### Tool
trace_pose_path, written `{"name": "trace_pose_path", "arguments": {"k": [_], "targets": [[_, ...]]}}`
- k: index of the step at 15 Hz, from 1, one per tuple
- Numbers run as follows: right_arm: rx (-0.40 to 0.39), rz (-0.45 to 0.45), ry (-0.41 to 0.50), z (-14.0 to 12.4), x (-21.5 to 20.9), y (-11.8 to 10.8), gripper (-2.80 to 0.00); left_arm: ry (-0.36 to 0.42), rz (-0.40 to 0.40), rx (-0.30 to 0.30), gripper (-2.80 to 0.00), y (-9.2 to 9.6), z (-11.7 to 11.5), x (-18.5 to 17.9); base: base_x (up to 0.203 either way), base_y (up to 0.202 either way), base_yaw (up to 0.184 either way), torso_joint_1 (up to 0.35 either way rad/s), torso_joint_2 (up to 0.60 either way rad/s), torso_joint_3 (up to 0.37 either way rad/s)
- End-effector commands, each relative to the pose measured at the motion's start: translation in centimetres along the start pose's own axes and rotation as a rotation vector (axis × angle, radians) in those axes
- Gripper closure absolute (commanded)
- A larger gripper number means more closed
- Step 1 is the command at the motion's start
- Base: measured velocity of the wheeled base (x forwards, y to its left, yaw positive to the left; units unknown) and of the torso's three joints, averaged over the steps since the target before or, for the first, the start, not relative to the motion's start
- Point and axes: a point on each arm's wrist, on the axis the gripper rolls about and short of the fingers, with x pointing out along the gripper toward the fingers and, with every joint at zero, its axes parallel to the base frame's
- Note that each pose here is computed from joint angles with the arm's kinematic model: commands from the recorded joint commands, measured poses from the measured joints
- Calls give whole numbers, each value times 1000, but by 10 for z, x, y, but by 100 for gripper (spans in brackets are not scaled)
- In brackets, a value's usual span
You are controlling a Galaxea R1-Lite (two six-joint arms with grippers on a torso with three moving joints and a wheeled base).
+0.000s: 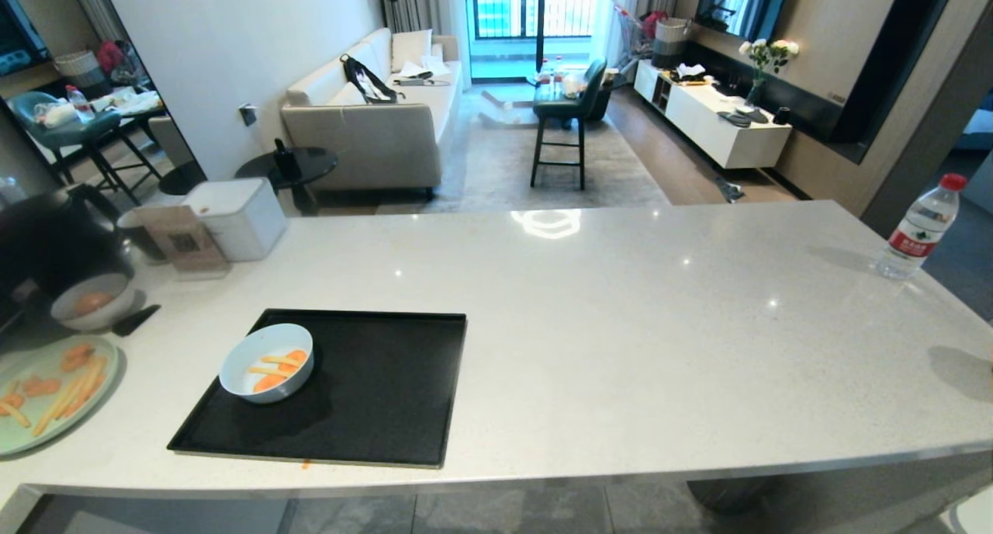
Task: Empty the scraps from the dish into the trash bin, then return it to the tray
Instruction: Pick up the bowl with leftover food
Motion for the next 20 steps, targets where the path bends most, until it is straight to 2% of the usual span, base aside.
{"name": "trace_pose_path", "arguments": {"k": [1, 20], "targets": [[0, 1, -1, 0, 0, 0, 0, 0, 1, 0, 0, 0, 0, 0, 0, 0, 0, 0, 0, 0], [1, 1, -2, 0, 0, 0, 0, 0, 1, -5, 0, 0, 0, 0, 0, 0, 0, 0, 0, 0]]}}
